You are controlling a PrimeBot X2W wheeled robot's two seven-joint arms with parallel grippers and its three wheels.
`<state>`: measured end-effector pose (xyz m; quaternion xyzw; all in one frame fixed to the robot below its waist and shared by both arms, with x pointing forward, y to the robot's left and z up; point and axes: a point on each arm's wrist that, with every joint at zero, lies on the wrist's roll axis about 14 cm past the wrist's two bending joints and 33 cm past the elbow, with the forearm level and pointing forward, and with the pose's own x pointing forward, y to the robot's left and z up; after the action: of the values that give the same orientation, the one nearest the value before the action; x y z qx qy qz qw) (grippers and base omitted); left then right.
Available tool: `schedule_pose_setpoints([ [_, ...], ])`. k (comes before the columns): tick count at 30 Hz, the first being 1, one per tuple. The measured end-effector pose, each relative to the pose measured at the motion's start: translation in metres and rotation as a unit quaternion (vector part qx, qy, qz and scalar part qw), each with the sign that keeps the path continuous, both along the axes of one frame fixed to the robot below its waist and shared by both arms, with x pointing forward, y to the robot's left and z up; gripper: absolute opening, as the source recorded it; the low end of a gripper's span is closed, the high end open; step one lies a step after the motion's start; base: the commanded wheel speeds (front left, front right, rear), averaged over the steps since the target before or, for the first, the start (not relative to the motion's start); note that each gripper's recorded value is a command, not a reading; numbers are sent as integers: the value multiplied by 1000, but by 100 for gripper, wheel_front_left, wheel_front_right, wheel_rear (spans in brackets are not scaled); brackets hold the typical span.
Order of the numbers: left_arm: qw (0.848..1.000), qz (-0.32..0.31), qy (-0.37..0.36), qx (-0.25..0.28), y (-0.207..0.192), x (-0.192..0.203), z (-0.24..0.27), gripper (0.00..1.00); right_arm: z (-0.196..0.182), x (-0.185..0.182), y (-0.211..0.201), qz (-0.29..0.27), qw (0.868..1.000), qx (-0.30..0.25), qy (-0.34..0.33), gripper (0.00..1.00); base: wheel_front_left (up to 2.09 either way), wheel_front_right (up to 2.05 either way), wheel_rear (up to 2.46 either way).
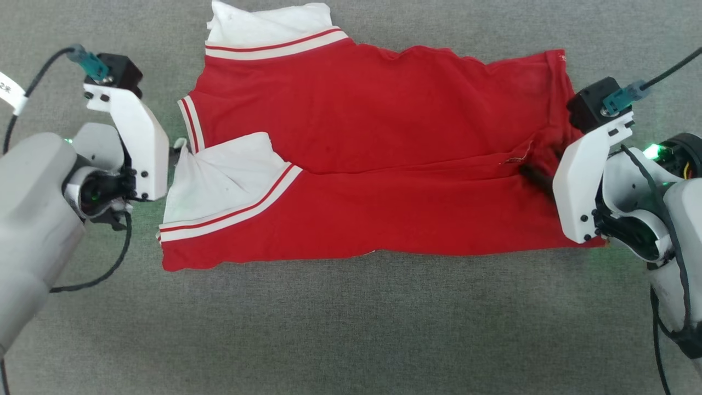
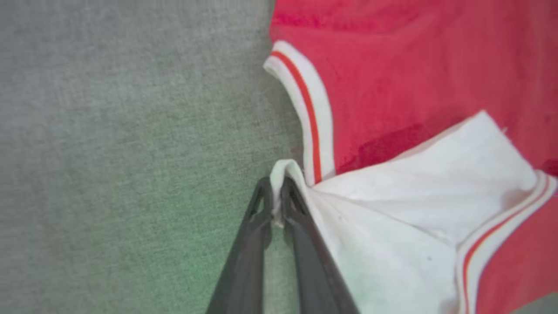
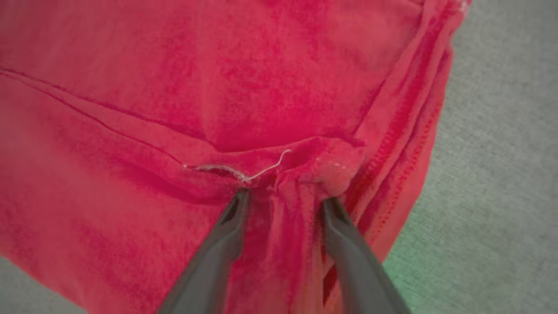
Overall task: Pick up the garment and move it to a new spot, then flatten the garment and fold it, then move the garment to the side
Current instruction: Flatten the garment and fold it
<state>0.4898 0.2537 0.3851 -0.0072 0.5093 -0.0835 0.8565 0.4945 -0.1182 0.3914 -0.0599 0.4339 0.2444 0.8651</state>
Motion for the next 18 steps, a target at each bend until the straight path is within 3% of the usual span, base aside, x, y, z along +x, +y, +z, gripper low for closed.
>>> schedule_pose_setpoints([
  [10,999,7,-41,23,19,8,33,100,46,13,-9,-27,995,35,-94,100,0,0,0],
  [18,998,-8,-58,21,8,-13,52,100,91,15,-26,-86,969,66,-223,100,0,0,0],
])
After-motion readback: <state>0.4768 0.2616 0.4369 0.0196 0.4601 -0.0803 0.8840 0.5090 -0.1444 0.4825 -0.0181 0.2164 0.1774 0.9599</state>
